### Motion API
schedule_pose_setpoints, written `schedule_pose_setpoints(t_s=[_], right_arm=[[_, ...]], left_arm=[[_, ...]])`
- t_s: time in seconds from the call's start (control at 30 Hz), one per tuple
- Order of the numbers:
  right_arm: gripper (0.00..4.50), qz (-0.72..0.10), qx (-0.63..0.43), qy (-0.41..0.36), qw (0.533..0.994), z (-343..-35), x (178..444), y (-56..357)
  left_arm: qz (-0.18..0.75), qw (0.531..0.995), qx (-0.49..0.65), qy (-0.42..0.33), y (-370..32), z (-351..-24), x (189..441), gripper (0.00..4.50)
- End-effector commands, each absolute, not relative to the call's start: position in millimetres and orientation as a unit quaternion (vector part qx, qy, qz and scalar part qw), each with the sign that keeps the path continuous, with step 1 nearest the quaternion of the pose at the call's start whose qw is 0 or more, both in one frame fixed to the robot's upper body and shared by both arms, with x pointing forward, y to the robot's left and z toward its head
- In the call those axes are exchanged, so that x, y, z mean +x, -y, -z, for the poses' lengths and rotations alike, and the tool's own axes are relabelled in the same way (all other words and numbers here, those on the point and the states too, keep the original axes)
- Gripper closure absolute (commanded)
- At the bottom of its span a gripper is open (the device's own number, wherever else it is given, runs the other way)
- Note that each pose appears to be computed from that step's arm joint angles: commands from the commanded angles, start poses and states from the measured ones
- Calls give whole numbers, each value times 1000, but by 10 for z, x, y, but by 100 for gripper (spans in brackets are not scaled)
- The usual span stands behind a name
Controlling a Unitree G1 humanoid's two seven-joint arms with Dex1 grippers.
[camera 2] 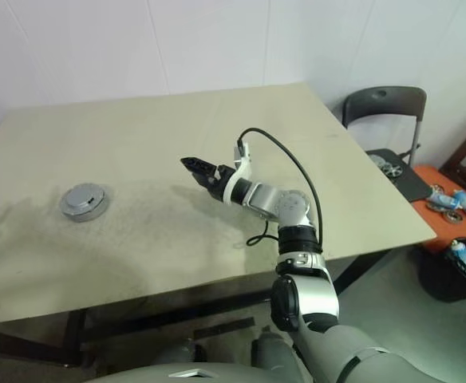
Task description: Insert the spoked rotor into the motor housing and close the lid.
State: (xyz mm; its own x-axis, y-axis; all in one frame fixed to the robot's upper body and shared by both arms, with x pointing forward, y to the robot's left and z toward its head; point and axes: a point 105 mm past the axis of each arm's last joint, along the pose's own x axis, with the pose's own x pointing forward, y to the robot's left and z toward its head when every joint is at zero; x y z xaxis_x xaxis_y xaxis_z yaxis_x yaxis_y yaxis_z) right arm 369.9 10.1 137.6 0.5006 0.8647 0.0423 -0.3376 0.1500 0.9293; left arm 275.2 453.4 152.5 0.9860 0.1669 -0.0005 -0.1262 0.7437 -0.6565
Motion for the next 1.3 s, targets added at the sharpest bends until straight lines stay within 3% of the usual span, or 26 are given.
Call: schedule_pose_setpoints(t_s=[0.03,0.17,0.27,0.4,0.53,0.87,1.3], right_arm=[[101,-435,480,-232,726,-1532,3725,-47],[101,-429,455,-216,750,-1571,3763,66],[101,-424,389,-198,794,-1564,3792,166],[101,-430,304,-169,833,-1614,3784,321],[101,-438,238,-144,855,-1692,3760,449],[101,-455,73,-156,873,-1415,3510,548],[101,-477,75,-153,862,-1421,3495,349]], left_arm=[[12,947,-318,49,-4187,-1873,3048,99],[120,949,-290,32,-3547,-1994,3318,99],[183,944,-276,18,-3121,-2035,3431,99],[281,928,-241,-44,-2420,-1840,3436,99],[326,921,-197,-86,-2023,-1663,3389,99],[331,932,-105,-101,-1992,-1537,3233,99],[318,941,-96,-62,-2142,-1705,3241,99]])
